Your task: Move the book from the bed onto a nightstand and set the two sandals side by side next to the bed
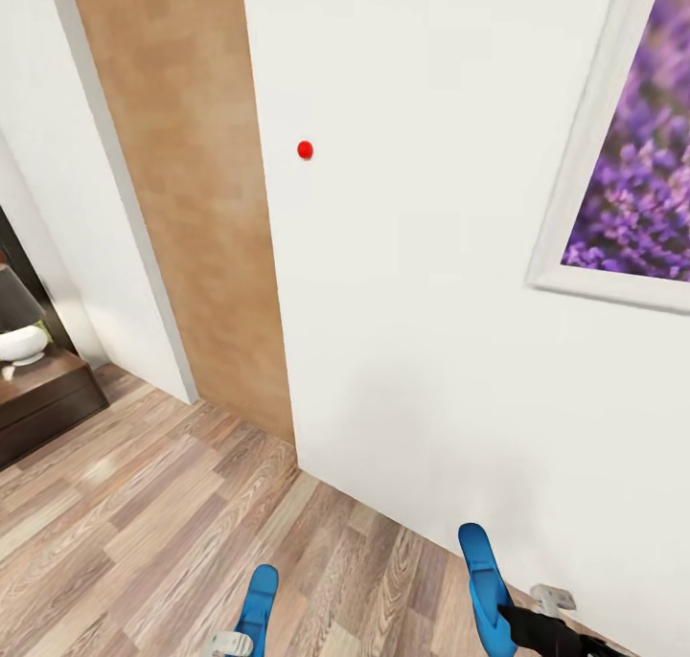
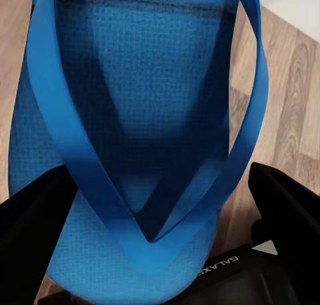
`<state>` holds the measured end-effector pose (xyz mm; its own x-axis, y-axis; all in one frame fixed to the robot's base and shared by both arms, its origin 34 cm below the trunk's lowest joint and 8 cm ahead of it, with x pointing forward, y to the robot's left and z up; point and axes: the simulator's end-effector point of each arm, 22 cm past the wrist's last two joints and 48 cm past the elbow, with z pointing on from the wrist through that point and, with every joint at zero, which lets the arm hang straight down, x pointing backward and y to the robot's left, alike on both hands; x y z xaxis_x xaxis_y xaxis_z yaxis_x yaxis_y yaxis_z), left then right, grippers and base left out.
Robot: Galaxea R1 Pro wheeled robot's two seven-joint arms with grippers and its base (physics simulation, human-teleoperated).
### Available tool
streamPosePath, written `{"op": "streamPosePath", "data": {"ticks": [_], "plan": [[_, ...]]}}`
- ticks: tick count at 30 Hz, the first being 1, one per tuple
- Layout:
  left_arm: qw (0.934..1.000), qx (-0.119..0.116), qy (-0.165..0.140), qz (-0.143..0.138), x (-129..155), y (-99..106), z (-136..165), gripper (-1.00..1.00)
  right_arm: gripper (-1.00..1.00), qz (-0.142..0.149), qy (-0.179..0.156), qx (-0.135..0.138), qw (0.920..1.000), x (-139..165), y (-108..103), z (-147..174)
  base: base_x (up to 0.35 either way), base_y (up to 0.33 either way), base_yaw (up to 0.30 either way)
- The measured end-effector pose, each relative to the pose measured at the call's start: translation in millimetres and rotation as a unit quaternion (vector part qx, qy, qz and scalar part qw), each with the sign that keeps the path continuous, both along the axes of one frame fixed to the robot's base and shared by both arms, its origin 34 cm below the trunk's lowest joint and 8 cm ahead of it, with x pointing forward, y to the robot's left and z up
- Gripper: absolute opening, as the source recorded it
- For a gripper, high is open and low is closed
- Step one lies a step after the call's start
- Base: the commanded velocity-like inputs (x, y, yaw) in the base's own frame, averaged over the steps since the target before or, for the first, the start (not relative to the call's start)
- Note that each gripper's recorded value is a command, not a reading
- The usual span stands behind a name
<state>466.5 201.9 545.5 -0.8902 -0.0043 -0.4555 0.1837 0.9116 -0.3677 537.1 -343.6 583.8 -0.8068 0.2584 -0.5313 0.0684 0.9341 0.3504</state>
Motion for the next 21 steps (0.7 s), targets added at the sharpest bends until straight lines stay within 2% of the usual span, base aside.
{"op": "streamPosePath", "data": {"ticks": [6,15,21], "plan": [[1.0000,0.000,0.000,0.000,0.0,-0.2,-0.1,-1.00,-1.00,0.000,0.000,0.000,1.0000,0.0,0.0,-0.1,0.049,0.000,0.000],[1.0000,0.000,-0.001,0.000,0.1,-0.5,0.3,-1.00,-1.00,0.000,0.000,0.000,1.0000,-0.2,0.0,0.2,0.290,0.000,0.000],[1.0000,0.000,0.000,-0.001,-0.2,-0.8,-0.1,-1.00,-1.00,0.000,0.000,0.000,1.0000,0.0,0.0,-0.1,0.079,0.000,0.000]]}}
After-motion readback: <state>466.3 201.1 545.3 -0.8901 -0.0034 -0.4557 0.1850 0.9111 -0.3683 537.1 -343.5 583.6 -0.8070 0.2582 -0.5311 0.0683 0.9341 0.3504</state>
